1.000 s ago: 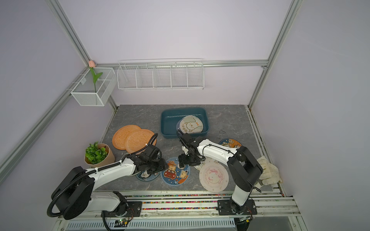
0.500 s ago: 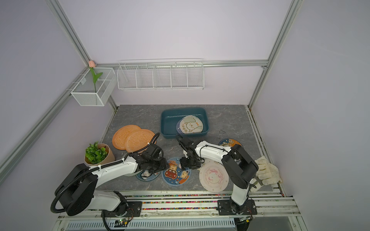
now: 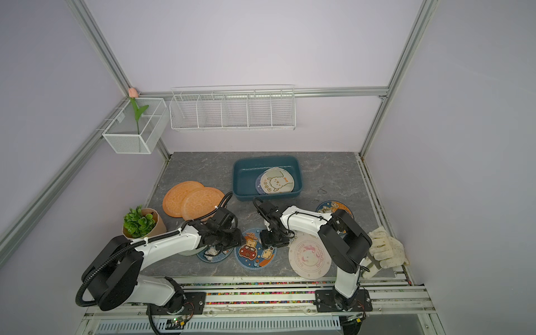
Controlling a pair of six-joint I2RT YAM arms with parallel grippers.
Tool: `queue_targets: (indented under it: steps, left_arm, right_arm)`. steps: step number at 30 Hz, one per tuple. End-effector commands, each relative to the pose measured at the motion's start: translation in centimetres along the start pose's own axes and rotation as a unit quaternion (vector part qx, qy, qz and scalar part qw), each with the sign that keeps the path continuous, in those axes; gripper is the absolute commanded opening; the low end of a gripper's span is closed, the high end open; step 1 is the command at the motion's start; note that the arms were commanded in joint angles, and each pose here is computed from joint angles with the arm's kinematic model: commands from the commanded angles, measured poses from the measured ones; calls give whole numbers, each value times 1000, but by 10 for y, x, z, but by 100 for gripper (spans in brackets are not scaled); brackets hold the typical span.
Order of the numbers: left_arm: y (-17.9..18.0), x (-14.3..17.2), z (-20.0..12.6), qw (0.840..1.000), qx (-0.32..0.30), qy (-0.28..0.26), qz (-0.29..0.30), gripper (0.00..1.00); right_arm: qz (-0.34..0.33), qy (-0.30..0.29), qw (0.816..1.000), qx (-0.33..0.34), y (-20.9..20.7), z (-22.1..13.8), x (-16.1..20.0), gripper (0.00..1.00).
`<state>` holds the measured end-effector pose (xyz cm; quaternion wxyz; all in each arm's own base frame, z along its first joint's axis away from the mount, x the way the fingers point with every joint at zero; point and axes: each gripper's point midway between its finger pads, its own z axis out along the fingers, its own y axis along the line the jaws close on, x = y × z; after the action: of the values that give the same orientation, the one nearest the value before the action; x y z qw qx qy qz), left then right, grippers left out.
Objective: Put the coasters into the storage box
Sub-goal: Pick up the coaster from the center of the board.
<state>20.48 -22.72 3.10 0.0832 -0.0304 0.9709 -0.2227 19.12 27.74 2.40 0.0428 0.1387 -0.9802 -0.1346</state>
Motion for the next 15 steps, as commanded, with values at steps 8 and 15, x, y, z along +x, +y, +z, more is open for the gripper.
queue_targets:
  steps: [8,15]
  left_arm:
    - [-6,5,4,1000,1,20,16,54]
    - [-10,2,-2,1000,3,17,21,54]
  right_arm:
    - [5,5,1000,-7,8,16,-6,47]
    - [-1,3,1000,-7,10,10,-5,14]
